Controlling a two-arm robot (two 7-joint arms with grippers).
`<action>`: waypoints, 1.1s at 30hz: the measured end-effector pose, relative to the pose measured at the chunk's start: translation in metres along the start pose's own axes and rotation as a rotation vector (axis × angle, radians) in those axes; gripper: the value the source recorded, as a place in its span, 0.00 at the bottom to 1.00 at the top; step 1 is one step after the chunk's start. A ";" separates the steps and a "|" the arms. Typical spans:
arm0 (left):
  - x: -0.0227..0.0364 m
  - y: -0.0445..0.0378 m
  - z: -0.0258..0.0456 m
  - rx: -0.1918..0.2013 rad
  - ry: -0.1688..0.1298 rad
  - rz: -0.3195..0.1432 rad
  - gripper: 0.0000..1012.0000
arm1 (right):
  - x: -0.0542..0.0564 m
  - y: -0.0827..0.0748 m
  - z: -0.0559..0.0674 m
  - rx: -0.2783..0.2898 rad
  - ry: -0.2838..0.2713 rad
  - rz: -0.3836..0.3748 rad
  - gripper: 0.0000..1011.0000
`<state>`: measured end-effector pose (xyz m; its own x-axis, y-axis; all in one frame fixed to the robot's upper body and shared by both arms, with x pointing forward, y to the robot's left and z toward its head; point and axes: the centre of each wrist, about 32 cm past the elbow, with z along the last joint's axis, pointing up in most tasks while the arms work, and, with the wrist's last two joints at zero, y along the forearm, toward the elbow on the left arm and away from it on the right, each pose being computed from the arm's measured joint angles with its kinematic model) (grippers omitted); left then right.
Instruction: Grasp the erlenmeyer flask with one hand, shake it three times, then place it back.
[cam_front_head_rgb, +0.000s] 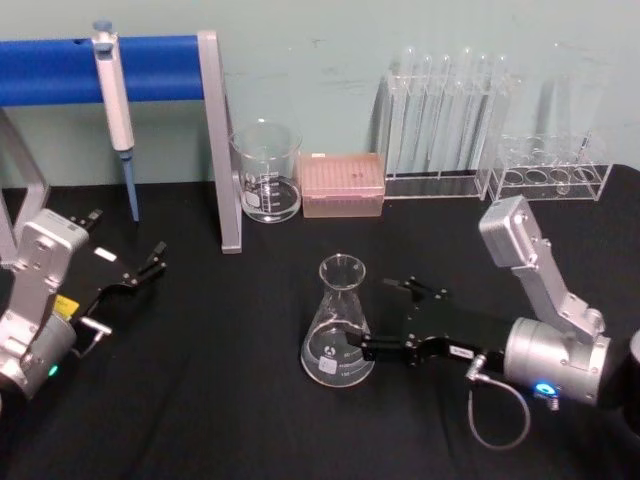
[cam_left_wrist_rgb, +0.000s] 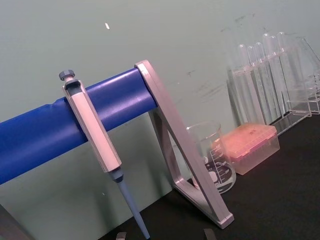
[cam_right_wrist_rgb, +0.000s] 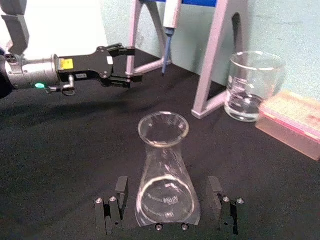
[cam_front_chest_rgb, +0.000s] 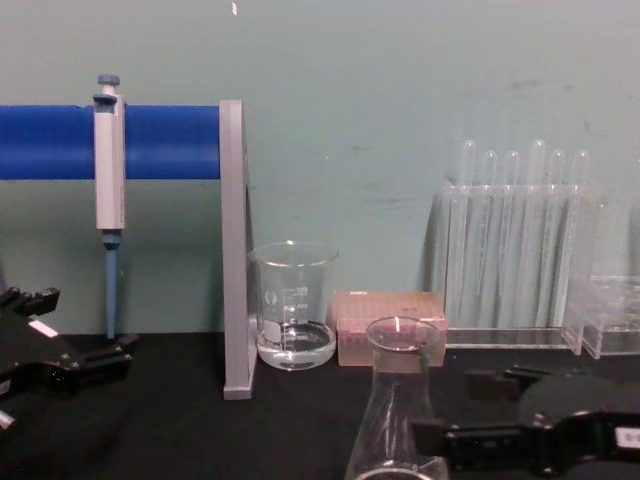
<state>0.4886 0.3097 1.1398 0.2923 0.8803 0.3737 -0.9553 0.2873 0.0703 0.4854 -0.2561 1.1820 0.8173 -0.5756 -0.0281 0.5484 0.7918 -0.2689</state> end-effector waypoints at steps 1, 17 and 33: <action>0.0000 0.0000 0.0000 0.000 0.000 0.000 0.99 | 0.000 -0.005 0.001 -0.008 0.002 -0.009 0.99; 0.0000 0.0000 0.0000 0.000 0.000 0.000 0.99 | 0.007 -0.026 0.002 -0.016 0.024 -0.266 0.99; 0.0000 0.0000 0.0000 0.000 0.000 0.000 0.99 | 0.009 0.002 -0.005 0.164 -0.074 -0.532 0.99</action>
<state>0.4886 0.3097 1.1398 0.2923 0.8803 0.3738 -0.9553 0.2873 0.0703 0.4931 -0.2605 1.1763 0.4271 -0.8934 0.1396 0.9042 0.4206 -0.0744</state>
